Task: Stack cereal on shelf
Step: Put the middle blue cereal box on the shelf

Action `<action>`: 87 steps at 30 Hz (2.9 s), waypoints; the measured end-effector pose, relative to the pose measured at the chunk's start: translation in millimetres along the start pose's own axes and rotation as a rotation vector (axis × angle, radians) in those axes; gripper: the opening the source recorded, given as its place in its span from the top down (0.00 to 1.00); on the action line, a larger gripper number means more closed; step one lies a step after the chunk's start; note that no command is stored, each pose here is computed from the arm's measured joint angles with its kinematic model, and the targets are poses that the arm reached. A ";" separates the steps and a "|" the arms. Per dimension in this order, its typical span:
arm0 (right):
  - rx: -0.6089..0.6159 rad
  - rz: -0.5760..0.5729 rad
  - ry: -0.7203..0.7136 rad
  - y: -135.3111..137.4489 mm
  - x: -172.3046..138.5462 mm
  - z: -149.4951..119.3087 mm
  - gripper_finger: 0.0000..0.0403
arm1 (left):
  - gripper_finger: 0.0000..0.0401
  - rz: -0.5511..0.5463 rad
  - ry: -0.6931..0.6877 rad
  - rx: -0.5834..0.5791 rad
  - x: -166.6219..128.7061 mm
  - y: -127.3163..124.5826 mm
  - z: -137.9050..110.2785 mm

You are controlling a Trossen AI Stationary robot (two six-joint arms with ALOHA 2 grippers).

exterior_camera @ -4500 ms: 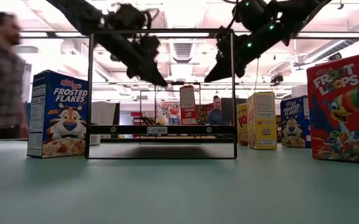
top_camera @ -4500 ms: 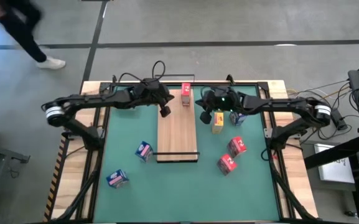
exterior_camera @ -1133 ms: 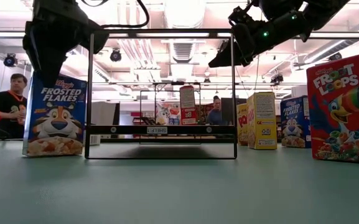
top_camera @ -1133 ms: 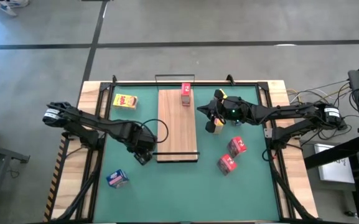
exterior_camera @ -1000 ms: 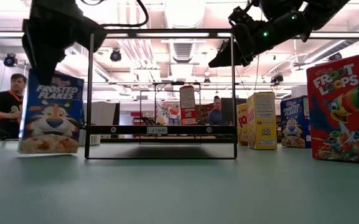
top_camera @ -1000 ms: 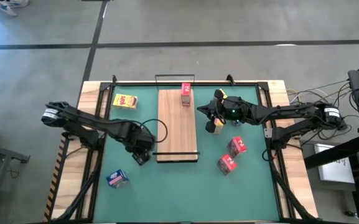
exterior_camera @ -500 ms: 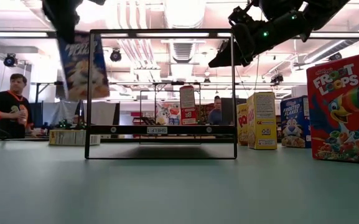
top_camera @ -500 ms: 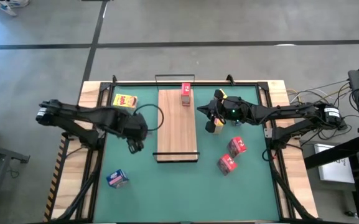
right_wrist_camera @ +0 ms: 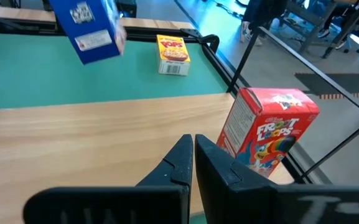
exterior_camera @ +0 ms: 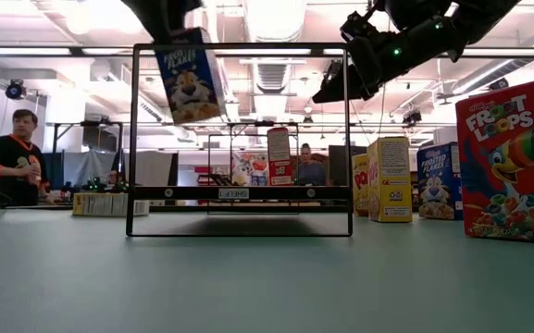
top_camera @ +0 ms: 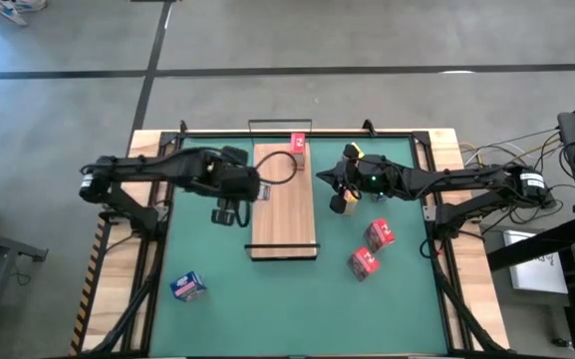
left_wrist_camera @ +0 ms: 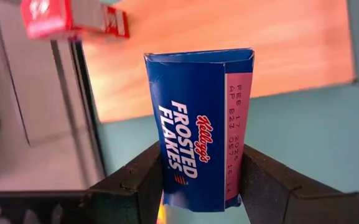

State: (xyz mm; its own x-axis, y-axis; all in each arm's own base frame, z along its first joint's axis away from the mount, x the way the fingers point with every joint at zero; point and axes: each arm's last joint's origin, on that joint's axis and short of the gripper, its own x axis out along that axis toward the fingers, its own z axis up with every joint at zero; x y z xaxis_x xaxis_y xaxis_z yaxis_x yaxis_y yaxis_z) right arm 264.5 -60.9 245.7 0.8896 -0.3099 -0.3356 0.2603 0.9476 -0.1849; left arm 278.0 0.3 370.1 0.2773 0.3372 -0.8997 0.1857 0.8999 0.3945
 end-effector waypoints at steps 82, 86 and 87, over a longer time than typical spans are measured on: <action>0.017 0.010 0.060 -0.4 -8.0 -3.0 0.98 | 0.41 -0.111 -0.227 0.046 42.4 41.0 45.6; 0.017 0.010 0.059 -0.4 -8.0 -2.9 0.98 | 0.42 -0.115 -0.240 -0.038 29.7 37.0 30.3; 0.017 0.010 0.060 -0.4 -8.0 -2.9 0.98 | 0.42 -0.117 -0.243 -0.054 28.3 34.8 26.9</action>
State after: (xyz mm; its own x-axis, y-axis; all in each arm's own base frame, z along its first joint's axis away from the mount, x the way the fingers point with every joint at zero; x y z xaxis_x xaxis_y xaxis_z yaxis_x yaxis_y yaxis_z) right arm 256.2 -59.0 245.8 0.8685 -0.3037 -0.3919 0.2579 0.9518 -0.1660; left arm 317.7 33.7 363.4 0.4761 0.1597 -0.8647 0.1808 0.9446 0.2740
